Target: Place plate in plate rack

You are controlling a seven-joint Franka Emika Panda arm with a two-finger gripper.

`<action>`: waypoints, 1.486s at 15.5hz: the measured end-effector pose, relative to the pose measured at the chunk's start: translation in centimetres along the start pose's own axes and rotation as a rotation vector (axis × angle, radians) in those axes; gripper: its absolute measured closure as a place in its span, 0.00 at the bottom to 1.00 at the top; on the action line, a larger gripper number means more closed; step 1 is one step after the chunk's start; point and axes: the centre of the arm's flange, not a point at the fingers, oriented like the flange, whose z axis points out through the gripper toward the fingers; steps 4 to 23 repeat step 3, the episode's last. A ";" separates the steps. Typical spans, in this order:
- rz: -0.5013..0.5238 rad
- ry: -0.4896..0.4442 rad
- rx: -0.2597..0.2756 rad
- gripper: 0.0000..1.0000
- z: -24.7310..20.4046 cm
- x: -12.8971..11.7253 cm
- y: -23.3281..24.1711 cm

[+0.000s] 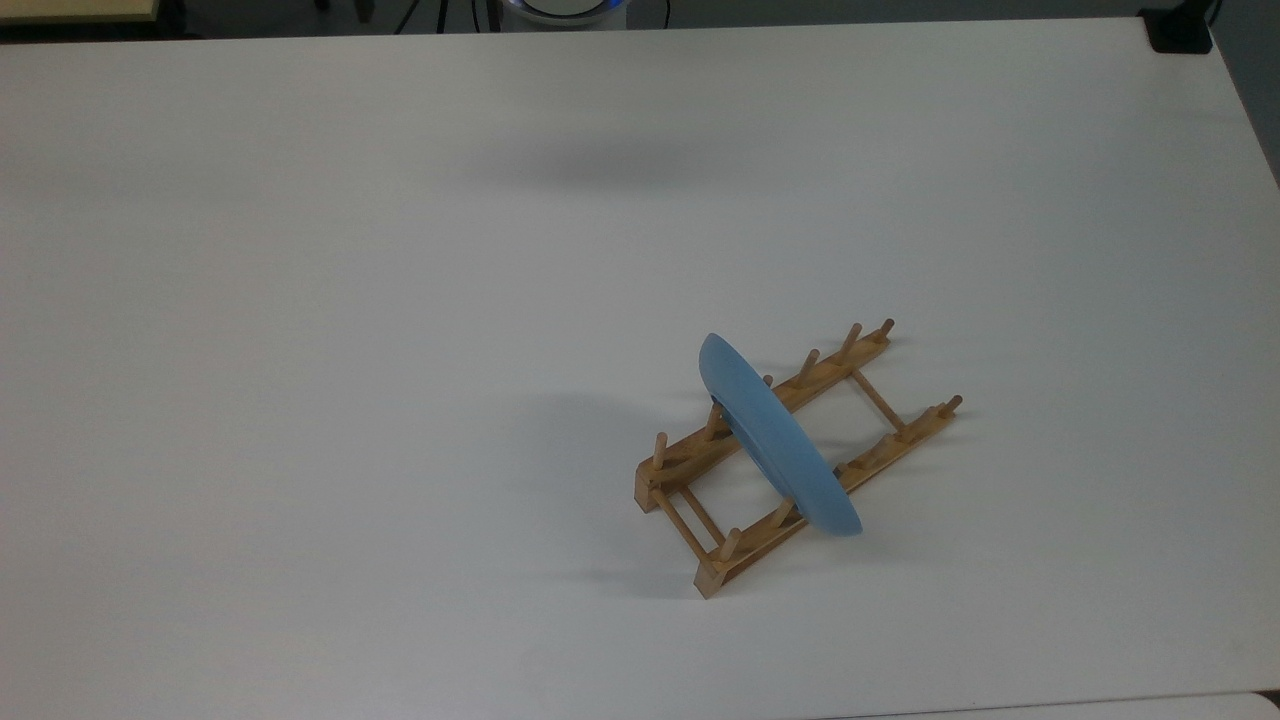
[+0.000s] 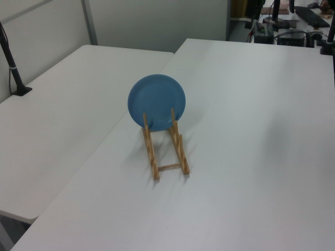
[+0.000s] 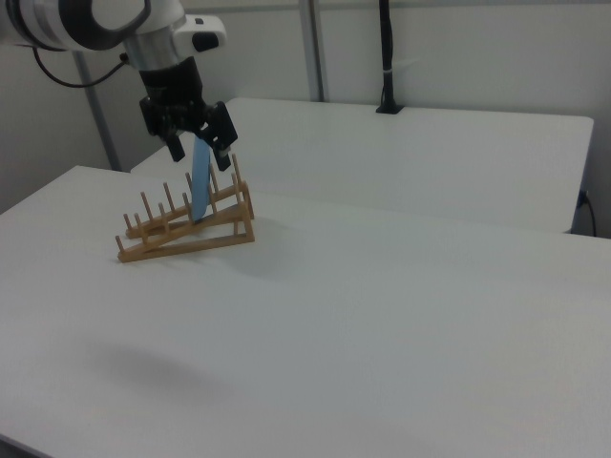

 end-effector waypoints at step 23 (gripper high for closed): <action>-0.025 -0.039 0.004 0.00 0.2 -0.5 0.0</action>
